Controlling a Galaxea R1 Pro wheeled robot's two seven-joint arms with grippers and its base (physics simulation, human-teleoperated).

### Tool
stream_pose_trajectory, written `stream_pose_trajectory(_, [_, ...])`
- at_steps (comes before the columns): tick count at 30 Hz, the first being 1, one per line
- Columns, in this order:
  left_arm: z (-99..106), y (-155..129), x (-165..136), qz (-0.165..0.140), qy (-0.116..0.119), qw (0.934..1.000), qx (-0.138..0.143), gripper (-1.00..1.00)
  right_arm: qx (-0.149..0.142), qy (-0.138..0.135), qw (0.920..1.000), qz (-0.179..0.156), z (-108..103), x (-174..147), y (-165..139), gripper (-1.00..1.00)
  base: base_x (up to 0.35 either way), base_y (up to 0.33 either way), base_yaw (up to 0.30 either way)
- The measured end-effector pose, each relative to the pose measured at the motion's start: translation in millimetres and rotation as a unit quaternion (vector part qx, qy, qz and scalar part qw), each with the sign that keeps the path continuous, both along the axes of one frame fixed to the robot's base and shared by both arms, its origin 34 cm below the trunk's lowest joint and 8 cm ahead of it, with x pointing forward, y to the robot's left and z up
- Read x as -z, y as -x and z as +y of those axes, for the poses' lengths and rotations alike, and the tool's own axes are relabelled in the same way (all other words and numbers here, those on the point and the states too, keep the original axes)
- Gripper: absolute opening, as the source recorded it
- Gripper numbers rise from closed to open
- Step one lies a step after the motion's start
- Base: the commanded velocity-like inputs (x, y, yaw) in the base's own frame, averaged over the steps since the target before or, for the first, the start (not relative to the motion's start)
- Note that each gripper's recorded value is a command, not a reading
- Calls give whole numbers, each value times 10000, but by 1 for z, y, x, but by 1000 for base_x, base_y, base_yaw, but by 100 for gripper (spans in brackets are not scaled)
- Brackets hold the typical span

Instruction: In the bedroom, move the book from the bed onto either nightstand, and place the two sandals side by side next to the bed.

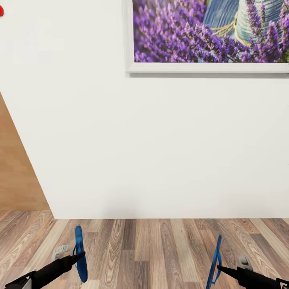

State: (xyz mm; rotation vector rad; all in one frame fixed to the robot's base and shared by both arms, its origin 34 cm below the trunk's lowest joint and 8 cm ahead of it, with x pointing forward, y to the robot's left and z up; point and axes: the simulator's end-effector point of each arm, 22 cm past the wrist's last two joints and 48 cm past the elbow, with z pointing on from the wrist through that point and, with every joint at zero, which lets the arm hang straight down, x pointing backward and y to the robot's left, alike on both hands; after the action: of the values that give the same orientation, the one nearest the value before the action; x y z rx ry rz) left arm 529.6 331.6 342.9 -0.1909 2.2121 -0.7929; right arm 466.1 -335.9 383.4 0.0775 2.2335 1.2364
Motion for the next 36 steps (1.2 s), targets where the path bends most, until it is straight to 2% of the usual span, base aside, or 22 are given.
stream_pose_trajectory(21, [-1, -13, -46, -35, 1, 10000, 4, -100, 2, -2, 10000, -37, 0, -46, -12, -100, 0, 0, 0])
stream_pose_trajectory(27, [-11, -15, -56, 2, 38, 10000, 14, -100, 3, -1, 10000, -37, 0, -59, -16, -100, 0, 0, 0])
stream_pose_trajectory(29, [-18, -12, -51, 140, -5, 9999, 2, -100, 19, 21, 10000, -11, -1, -62, -16, -100, 0, 0, 0])
stream_pose_trajectory(30, [-25, -5, -38, 355, -203, 9992, 49, -100, 66, 102, 9999, 65, -1, -58, -16, -100, 0, 0, 0])
stream_pose_trajectory(31, [-32, -1, -29, 500, -356, 9981, 86, -100, 99, 176, 9997, 148, 7, -51, -17, -100, 0, 0, 0])
stream_pose_trajectory(33, [-50, 9, -18, 713, -494, 9960, 234, -100, 129, 256, 9993, 236, 24, -43, -20, -100, 0, 0, 0])
stream_pose_trajectory(36, [-70, 33, 0, 1021, -700, 9912, 474, -100, 78, 317, 9994, 117, 48, -42, -27, -100, 0, 0, 0])
